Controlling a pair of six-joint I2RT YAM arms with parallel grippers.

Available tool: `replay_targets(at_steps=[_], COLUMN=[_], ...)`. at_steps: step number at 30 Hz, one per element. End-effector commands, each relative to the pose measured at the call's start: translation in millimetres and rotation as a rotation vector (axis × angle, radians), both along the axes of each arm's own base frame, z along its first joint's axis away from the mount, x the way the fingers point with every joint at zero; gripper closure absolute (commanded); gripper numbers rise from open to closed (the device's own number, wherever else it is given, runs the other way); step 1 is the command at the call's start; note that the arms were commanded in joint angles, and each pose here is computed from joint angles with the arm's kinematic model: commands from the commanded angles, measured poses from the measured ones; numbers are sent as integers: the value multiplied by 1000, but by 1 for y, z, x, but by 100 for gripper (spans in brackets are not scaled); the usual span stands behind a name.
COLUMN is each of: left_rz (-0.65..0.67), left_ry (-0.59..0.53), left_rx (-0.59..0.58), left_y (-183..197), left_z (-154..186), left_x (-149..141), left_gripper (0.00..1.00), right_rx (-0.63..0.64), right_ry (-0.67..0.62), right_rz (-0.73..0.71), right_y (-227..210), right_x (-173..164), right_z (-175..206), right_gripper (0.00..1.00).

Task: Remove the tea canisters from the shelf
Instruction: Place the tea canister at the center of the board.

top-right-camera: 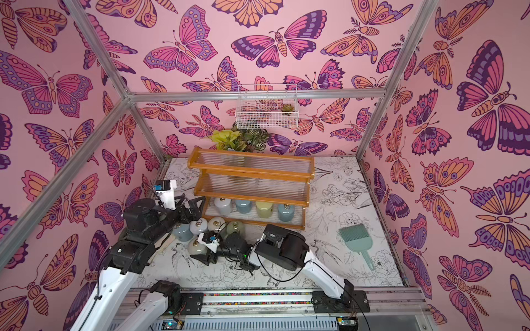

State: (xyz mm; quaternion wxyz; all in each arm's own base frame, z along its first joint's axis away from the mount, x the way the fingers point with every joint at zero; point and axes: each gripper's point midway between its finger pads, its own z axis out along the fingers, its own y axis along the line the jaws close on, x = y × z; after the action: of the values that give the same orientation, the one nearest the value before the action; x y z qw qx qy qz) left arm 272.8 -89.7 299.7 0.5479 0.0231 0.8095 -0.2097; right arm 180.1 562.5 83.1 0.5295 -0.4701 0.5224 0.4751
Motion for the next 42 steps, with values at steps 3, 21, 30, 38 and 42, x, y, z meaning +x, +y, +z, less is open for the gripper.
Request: replay_targets(at_steps=[3,21,30,38,42], left_rz=[-23,-28,-33,-14,-14], left_ry=[-7,7,1,3,7], left_rx=[-6,-9,-6,4,14], left_y=[-5,-6,-7,-3,-3], left_z=[2,-2,0,1,1], left_x=[0,2,1,3,5], left_gripper=[0,0,0,0,0], right_rx=[108,102,128,157,178], right_ry=[-32,-48,-60,-108,-134], right_rz=[-7,52,72,71,-29], right_y=[10,6,-3,-29,-56], right_x=[4,-8,-15,-26,-17], right_z=[25,29,55,94,122], right_gripper=[37,13,7,3,3])
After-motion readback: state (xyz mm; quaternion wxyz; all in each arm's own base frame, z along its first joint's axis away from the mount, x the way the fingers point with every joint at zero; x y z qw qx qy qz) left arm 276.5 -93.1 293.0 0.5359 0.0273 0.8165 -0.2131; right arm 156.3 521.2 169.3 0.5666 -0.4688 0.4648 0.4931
